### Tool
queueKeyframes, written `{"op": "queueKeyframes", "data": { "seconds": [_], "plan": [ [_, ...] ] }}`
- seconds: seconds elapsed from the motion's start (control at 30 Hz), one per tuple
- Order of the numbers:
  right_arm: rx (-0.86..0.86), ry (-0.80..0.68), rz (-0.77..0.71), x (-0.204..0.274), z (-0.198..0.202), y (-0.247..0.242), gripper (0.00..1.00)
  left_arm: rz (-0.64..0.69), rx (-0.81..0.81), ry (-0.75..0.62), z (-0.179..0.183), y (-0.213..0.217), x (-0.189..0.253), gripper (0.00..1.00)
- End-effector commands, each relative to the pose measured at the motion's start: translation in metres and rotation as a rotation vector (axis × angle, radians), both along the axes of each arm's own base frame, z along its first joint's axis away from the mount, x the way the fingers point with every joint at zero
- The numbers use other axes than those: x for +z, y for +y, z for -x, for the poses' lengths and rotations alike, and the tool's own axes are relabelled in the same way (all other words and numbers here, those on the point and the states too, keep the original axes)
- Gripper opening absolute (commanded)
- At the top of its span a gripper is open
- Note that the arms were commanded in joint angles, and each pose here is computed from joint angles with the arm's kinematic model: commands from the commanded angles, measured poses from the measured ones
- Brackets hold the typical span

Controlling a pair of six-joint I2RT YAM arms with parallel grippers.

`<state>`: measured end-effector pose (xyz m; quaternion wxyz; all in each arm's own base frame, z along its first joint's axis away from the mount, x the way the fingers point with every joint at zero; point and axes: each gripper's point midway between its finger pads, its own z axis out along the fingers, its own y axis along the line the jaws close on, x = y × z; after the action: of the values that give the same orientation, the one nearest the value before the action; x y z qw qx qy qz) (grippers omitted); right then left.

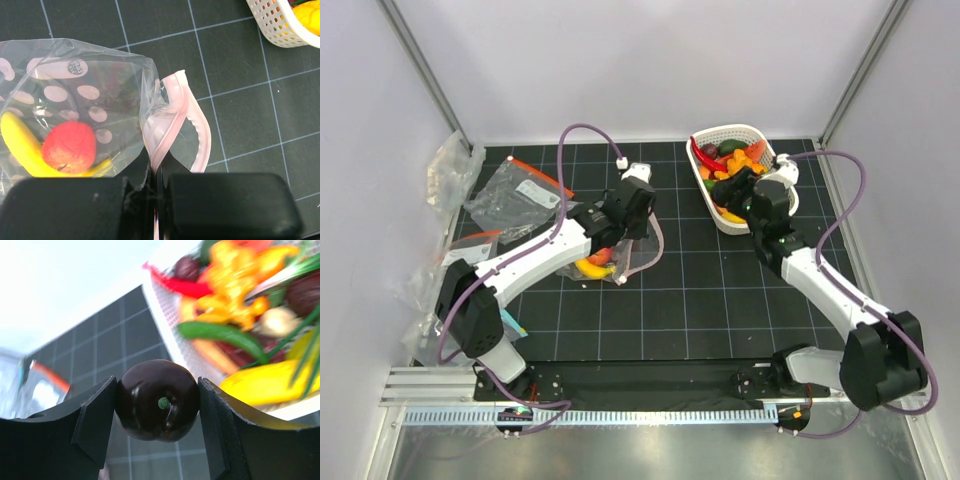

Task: Place the food in the zip-top bag and seal the zipper
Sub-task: Pick up the fake fruit from the bin, then place the fake fruit in the zipper food storage bag.

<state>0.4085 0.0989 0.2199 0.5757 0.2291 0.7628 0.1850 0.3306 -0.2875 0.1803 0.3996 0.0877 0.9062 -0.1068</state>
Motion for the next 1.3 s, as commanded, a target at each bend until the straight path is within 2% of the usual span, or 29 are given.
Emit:
{"op": "queueKeyframes", "data": {
  "seconds": [0.0, 0.17, 0.6, 0.73, 1.03, 1.27],
  "plan": [
    [0.161, -0.112, 0.014, 0.029, 0.025, 0.041, 0.54, 0.064, 0.01, -0.075, -0.001, 0.001, 0.034, 0.0],
    [0.324, -0.19, 0.056, 0.033, 0.069, 0.097, 0.53, 0.067, 0.011, -0.082, 0.001, 0.005, 0.037, 0.0],
    [0.517, -0.375, 0.054, 0.05, 0.111, 0.16, 0.47, 0.094, 0.04, -0.104, 0.01, 0.017, 0.058, 0.01],
    [0.585, -0.475, 0.08, 0.062, 0.138, 0.18, 0.46, 0.11, 0.035, -0.107, 0.014, 0.019, 0.063, 0.01],
    [0.572, -0.472, 0.129, 0.054, 0.137, 0.188, 0.47, 0.253, -0.052, -0.089, 0.036, 0.005, 0.08, 0.02],
    [0.572, -0.376, 0.19, 0.031, 0.122, 0.202, 0.55, 0.299, -0.069, -0.103, 0.041, 0.004, 0.086, 0.03]
  ]
}}
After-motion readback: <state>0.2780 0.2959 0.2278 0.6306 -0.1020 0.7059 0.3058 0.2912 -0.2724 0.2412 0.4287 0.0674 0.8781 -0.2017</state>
